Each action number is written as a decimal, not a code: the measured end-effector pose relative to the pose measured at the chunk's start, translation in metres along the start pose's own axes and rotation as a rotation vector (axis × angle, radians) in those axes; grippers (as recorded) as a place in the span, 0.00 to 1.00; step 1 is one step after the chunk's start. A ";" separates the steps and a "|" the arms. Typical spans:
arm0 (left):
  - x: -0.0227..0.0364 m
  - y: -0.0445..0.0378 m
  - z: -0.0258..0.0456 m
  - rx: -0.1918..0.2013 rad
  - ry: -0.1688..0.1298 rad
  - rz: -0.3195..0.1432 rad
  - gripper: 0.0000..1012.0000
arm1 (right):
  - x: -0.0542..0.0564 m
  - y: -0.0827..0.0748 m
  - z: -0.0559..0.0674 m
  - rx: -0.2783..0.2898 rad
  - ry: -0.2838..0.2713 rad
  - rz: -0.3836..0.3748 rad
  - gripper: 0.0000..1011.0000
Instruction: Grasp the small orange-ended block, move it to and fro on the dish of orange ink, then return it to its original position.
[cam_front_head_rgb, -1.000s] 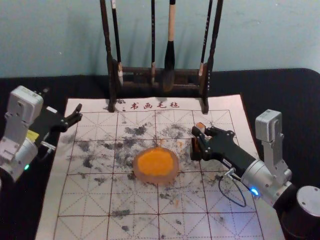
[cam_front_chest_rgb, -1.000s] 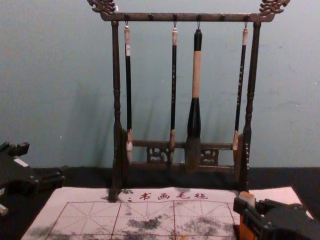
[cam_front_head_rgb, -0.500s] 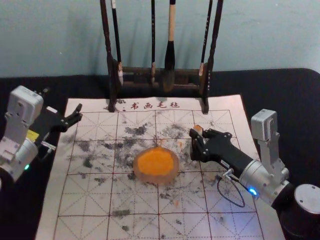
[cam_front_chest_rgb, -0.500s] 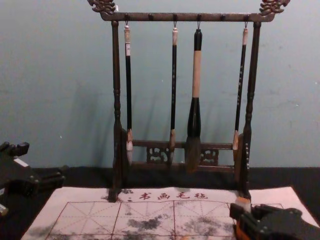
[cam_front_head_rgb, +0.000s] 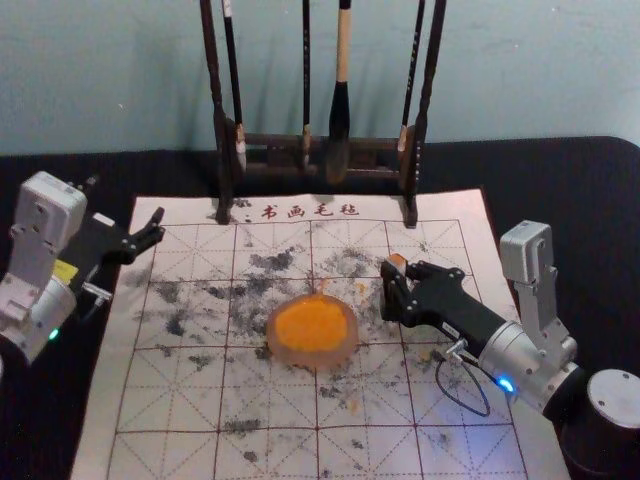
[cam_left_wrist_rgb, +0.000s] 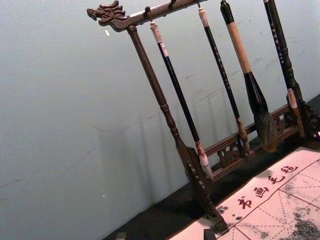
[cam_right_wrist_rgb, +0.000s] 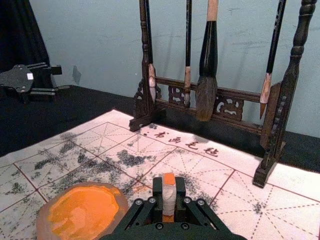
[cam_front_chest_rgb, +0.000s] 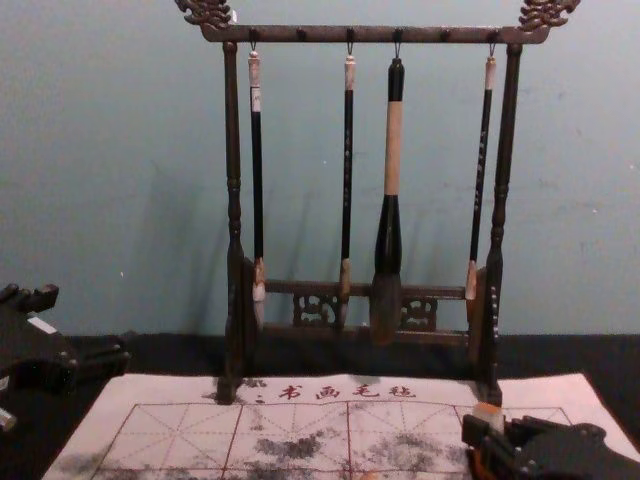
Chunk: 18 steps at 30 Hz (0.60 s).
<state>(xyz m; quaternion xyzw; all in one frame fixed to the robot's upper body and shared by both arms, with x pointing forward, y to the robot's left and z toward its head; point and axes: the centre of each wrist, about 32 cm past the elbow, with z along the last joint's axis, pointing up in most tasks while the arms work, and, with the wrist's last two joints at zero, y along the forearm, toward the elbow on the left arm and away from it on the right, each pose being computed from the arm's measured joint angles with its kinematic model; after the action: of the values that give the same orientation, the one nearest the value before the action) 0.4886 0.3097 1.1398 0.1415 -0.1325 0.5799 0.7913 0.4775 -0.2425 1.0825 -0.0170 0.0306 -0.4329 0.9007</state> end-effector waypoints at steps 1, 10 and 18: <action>0.0000 0.0000 0.0000 0.000 0.000 0.000 0.99 | 0.000 0.000 0.000 -0.001 -0.001 0.000 0.11; 0.0000 0.0000 0.0000 0.000 0.000 0.000 0.99 | 0.000 0.000 0.000 0.000 -0.001 0.000 0.11; 0.0000 0.0000 0.0000 0.000 0.000 0.000 0.99 | 0.000 0.000 0.000 0.001 -0.001 -0.001 0.28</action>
<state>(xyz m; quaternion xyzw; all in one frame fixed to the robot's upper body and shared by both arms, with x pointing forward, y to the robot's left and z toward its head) 0.4886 0.3097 1.1398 0.1415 -0.1324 0.5799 0.7913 0.4776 -0.2426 1.0829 -0.0166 0.0297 -0.4333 0.9006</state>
